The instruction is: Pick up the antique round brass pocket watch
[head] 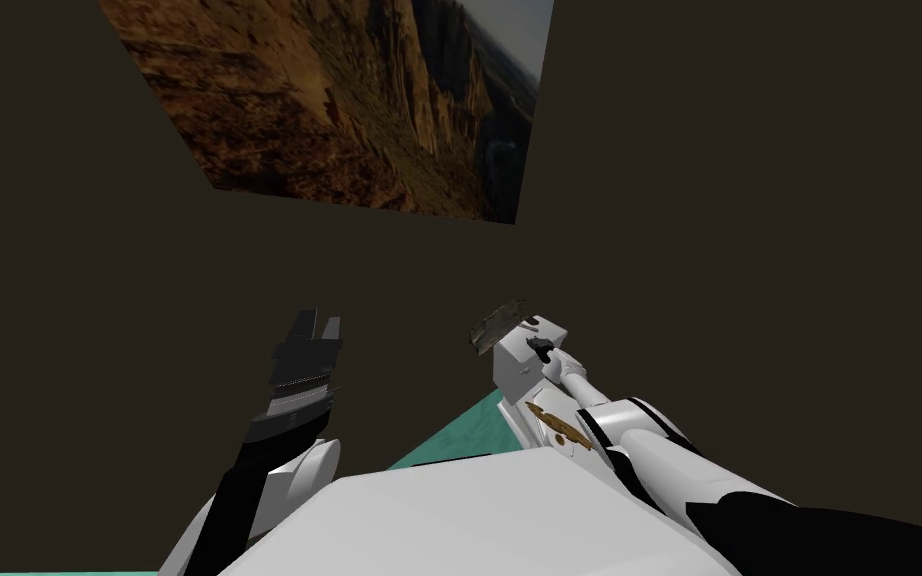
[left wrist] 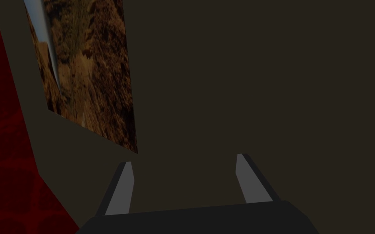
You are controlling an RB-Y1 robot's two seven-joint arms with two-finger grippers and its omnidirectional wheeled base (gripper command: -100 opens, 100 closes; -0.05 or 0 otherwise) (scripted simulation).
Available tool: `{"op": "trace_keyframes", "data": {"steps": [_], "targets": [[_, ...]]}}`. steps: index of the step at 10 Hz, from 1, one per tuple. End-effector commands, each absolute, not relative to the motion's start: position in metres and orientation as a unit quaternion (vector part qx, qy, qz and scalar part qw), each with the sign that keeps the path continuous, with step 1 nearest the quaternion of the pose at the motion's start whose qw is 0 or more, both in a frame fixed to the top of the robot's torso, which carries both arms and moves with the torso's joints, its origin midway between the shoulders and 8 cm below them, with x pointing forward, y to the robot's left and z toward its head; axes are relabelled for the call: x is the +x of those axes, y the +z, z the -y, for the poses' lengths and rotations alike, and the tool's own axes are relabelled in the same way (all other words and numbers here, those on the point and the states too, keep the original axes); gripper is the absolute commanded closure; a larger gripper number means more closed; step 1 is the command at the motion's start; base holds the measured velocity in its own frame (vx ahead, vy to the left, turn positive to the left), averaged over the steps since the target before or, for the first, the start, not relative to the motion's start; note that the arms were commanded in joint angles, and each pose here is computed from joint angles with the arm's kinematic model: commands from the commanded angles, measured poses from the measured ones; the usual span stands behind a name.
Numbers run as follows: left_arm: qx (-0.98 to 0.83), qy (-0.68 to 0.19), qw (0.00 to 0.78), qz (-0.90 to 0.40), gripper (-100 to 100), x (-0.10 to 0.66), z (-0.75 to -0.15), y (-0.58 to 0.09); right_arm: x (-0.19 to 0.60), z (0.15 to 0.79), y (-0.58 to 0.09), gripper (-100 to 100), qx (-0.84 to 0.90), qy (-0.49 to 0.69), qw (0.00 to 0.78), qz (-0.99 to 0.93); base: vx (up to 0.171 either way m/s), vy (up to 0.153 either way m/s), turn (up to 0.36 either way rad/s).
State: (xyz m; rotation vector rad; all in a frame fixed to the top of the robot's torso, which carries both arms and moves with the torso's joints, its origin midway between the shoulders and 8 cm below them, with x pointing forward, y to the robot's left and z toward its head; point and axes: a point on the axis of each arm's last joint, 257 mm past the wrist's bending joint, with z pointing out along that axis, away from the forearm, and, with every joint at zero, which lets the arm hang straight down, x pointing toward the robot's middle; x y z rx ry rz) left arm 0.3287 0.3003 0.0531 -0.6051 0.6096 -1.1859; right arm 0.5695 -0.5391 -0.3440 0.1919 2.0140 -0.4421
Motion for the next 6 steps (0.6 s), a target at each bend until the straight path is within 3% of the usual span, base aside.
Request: {"op": "trace_keyframes", "data": {"steps": [1, 6], "targets": [[-0.276, -0.541, 0.744, -0.278, 0, 0.329, -0.300, 0.053, 0.568, 0.541, -0.345, -100, 0.078, -0.180, 0.511, -0.837, 0.049, 0.047, -0.038], [-0.276, -0.541, 0.744, -0.278, 0, 0.329, -0.300, 0.053, 0.560, 0.553, -0.343, -100, 0.076, -0.172, 0.518, -0.835, 0.045, 0.043, -0.037]]}}
